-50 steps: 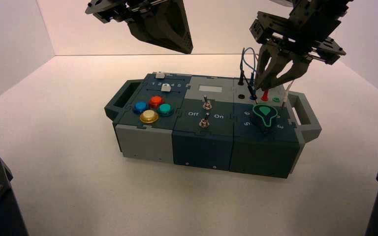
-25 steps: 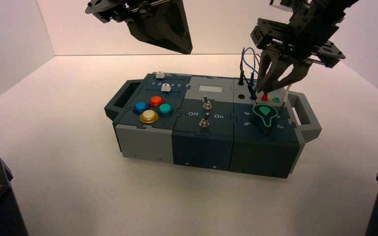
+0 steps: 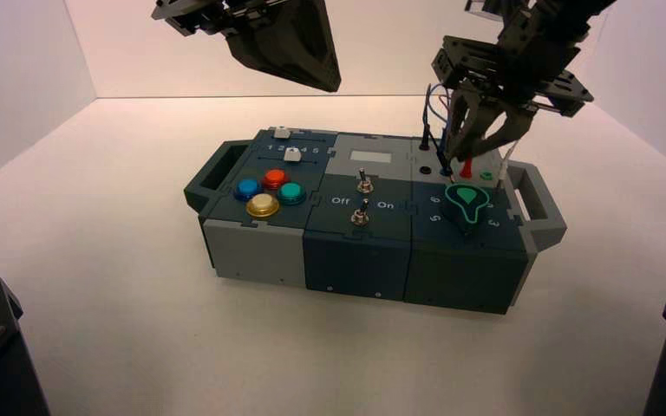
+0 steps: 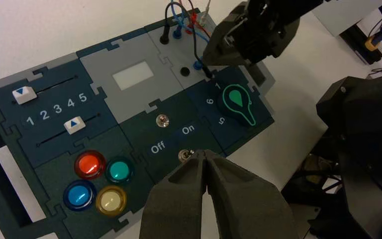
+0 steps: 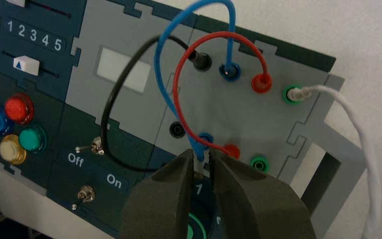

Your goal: Pull the blue wire.

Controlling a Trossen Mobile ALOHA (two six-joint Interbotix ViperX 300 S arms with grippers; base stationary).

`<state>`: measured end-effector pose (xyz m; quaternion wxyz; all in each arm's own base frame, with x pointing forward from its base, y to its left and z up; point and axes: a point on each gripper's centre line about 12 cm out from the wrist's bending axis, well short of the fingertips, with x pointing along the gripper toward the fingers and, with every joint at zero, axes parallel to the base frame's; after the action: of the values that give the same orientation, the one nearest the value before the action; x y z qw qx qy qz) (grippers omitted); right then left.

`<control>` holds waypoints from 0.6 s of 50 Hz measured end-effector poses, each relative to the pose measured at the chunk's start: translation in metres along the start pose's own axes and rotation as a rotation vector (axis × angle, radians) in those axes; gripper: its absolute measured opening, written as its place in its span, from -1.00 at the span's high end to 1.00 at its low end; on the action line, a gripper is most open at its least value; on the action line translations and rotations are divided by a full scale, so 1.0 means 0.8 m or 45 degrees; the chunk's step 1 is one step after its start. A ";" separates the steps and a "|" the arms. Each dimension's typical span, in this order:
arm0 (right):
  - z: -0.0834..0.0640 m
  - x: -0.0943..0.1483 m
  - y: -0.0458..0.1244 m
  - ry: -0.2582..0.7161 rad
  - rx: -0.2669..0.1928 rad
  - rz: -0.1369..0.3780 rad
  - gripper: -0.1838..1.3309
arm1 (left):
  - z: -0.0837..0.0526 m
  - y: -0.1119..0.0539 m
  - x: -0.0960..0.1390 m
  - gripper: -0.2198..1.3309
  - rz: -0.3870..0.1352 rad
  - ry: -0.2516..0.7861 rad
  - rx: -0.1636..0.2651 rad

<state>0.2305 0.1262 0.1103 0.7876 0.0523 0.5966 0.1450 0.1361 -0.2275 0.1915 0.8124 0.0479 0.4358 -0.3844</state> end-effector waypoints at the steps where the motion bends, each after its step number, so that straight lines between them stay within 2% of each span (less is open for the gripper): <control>1: 0.001 0.000 0.000 0.000 -0.002 -0.002 0.27 | 0.000 0.000 0.000 0.92 0.001 -0.001 0.000; 30: 0.015 0.013 0.001 0.022 -0.019 -0.020 0.28 | 0.010 -0.004 -0.003 0.92 -0.001 -0.006 0.032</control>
<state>0.2444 0.1314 0.1040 0.7838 0.0406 0.6028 0.1436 0.1385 -0.2313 0.1989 0.8125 0.0569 0.4293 -0.3904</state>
